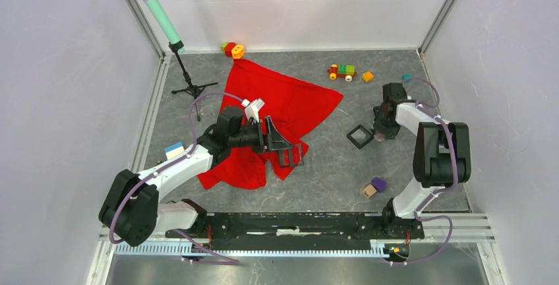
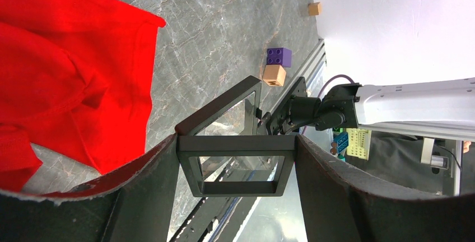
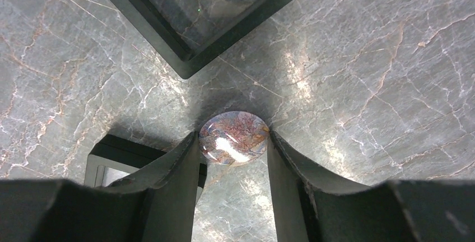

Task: Remove the brooch from the garment
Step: Move the brooch to the center of the board.

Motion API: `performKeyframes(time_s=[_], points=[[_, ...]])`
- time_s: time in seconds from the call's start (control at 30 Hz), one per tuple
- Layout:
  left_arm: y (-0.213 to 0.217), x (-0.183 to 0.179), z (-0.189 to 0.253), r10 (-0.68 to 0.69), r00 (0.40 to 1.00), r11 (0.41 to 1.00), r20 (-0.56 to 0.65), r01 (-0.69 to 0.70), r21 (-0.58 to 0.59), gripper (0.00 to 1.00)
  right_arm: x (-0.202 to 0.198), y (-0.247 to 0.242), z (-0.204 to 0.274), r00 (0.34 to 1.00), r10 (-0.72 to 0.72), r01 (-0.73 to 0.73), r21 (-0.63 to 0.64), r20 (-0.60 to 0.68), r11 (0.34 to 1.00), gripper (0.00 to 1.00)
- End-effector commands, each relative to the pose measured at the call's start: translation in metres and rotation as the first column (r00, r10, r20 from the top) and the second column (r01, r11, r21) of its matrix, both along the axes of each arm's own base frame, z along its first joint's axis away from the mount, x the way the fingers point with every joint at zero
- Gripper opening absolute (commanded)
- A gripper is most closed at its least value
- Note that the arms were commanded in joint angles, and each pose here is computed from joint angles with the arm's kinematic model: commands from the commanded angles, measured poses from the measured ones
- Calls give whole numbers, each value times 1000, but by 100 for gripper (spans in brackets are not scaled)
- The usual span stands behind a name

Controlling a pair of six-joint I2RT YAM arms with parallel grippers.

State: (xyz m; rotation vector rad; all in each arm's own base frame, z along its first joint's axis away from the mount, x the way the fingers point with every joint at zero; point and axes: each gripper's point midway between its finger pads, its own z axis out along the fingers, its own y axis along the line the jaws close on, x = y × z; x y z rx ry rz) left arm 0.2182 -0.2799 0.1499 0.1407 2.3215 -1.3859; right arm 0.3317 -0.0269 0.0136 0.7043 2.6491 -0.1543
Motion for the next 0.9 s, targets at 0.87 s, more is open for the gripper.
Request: performKeyframes(time_s=[0.87], points=[[-2, 3, 3, -22, 998, 1000, 56, 22, -12, 18, 6, 50, -12, 984, 178, -180, 201, 30, 963, 42]])
